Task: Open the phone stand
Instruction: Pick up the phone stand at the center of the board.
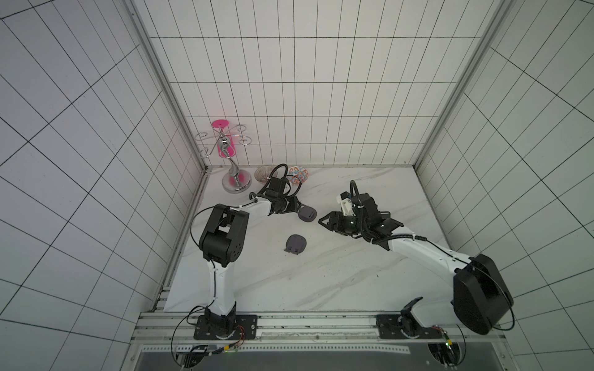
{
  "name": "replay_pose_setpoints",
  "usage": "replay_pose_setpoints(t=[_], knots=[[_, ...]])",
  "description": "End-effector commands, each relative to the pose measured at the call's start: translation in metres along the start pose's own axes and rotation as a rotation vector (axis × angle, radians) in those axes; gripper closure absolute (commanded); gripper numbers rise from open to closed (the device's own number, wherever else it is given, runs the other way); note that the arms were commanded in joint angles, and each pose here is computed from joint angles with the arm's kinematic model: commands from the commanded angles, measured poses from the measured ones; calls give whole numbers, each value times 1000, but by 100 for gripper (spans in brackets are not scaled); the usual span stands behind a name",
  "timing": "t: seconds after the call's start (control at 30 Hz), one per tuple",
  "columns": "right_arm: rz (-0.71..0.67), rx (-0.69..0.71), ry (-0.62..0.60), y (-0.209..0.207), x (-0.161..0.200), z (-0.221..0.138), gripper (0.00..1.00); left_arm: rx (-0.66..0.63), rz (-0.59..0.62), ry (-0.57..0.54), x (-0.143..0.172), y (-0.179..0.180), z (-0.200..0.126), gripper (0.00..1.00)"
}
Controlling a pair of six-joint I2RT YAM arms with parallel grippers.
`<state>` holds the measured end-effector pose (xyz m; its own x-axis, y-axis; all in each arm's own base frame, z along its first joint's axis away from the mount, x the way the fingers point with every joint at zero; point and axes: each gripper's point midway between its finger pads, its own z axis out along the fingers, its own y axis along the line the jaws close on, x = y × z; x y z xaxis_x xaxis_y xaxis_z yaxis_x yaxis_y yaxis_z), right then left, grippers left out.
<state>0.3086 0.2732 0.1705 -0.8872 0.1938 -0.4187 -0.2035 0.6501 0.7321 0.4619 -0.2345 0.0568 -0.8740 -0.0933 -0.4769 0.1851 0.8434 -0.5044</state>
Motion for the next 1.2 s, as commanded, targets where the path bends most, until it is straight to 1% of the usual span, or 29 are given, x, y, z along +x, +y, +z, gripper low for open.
replay_pose_setpoints(t=[0.0,0.07,0.13,0.3,0.4,0.5,0.67,0.8,1.03,1.17], knots=[[12,-16,-24,3,-7,-5,46,12,-9,22,6,1,8,57],[16,-14,-26,2,-7,-6,46,2,-5,19,10,1,7,52],[21,-9,-28,-1,-5,-6,46,-9,10,21,14,0,8,50],[23,-5,-27,-3,-4,-7,46,-40,25,30,23,-2,12,51],[25,-2,-30,-4,-5,-7,47,-46,19,37,26,0,17,58],[28,-1,-34,-5,-5,-9,47,-44,15,38,28,2,19,69],[33,3,-35,-8,-5,-9,47,-31,17,35,26,-1,19,83],[38,9,-32,-11,-4,-9,47,-15,18,37,25,-3,21,100],[42,14,-31,-14,-1,-11,48,-9,21,27,23,-7,16,100],[37,12,-33,-11,-2,-14,49,-28,23,-10,18,-9,-2,100]])
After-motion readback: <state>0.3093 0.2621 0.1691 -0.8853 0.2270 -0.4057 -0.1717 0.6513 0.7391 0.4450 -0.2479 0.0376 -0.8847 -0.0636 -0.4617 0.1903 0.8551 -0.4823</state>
